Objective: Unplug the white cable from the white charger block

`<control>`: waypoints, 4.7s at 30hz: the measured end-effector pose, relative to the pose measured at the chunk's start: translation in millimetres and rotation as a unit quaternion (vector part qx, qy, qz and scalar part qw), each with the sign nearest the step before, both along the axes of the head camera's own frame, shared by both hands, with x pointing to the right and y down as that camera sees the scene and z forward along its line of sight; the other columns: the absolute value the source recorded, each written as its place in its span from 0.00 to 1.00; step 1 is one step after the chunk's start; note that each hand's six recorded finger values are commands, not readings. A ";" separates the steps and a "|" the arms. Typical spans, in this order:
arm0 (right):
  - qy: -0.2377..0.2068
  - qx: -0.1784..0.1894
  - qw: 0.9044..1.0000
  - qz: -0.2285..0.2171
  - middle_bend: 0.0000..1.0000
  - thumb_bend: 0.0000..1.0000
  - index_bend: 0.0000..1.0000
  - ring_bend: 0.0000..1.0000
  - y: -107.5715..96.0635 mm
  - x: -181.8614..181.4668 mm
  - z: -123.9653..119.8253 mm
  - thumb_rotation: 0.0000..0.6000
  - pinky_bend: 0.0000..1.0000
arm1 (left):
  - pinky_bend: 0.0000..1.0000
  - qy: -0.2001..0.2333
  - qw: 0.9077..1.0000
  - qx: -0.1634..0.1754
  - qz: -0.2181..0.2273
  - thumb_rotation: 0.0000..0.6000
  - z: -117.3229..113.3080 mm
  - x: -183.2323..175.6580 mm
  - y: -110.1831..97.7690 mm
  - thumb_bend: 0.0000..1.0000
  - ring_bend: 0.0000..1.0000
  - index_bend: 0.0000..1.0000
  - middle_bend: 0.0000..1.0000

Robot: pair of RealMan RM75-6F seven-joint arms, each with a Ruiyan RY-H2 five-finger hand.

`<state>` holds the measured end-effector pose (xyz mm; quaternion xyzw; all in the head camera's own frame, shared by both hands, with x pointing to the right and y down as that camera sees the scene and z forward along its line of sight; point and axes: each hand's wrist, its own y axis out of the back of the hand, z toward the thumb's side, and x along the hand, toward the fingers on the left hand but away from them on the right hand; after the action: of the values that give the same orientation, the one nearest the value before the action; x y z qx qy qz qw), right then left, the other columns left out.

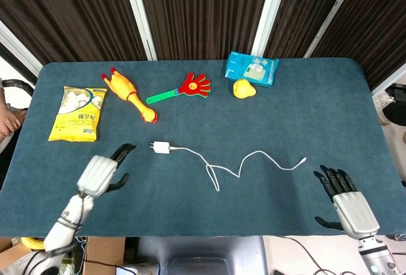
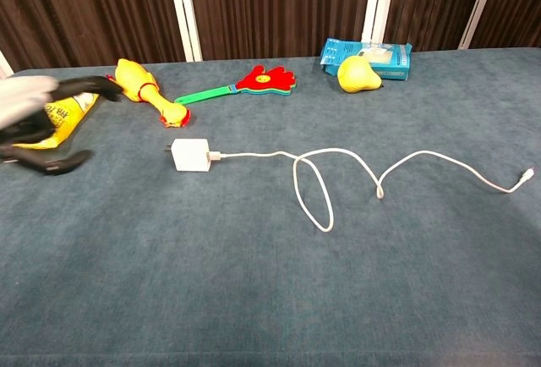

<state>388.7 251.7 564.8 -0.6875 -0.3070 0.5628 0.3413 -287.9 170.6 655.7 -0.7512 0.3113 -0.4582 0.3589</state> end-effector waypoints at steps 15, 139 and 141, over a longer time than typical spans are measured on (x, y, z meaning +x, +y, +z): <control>0.011 -0.014 1.000 0.017 0.00 0.23 0.00 0.00 -10.8 9.6 9.6 1.00 0.00 | 1.00 -0.068 0.997 -0.026 0.004 1.00 84.2 73.7 -46.0 0.43 1.00 0.23 0.22; -0.293 0.041 0.955 -0.026 0.17 0.43 0.69 0.00 -123.0 -401.3 109.8 1.00 0.00 | 1.00 0.031 0.999 -0.009 -0.037 1.00 -19.4 59.8 -10.3 0.65 1.00 0.74 0.77; -0.291 0.040 0.955 -0.026 0.17 0.43 0.69 0.00 -122.4 -401.9 110.3 1.00 0.00 | 1.00 0.034 0.999 -0.009 -0.037 1.00 -20.4 60.4 -10.3 0.65 1.00 0.74 0.77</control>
<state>-13.2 129.3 675.0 -0.8153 -0.3972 0.3163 0.2784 -227.5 160.4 635.3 -0.7573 0.3471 -0.4481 0.3244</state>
